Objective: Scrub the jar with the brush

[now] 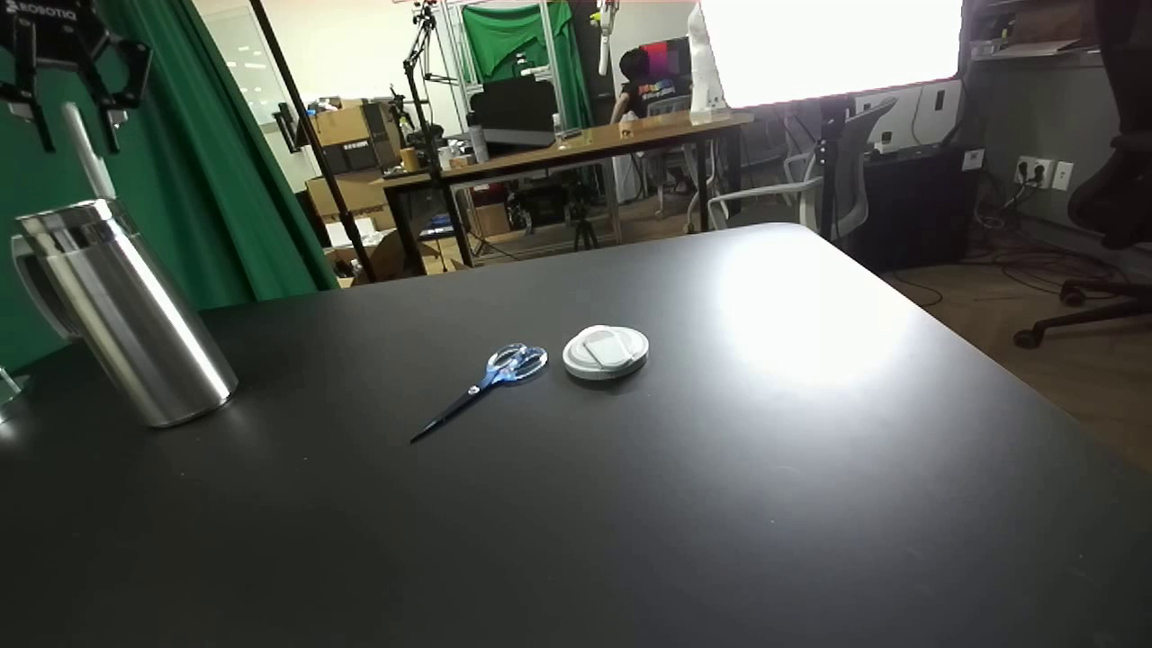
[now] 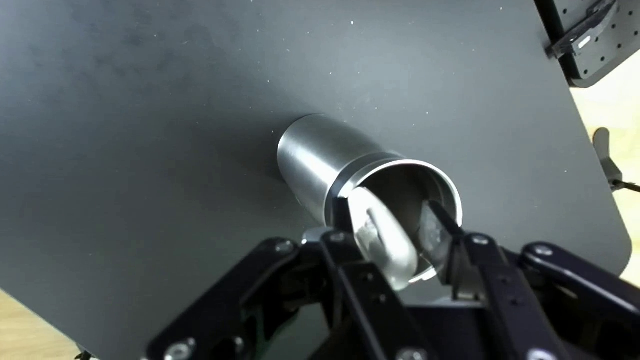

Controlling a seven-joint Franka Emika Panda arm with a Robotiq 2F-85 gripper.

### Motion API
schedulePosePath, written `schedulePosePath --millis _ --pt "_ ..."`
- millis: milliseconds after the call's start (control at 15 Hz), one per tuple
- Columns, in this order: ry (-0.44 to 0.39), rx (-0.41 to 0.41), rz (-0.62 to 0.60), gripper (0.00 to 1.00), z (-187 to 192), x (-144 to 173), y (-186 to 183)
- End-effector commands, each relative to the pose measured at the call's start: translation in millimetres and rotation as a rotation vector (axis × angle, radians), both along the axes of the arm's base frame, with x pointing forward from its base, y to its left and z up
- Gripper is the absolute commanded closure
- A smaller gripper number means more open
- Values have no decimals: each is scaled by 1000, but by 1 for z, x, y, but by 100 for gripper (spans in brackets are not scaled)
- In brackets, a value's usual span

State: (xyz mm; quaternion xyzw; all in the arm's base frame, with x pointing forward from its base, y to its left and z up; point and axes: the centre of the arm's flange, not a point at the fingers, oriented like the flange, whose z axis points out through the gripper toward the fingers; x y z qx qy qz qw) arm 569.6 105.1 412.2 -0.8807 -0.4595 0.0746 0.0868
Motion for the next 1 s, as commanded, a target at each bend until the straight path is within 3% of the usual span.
schedulePosePath --millis 0,200,933 --pt "-2 23 -44 89 5 2 -2" --pt "5 14 -69 100 8 3 -6" --pt "-80 4 -123 96 70 -13 -14"
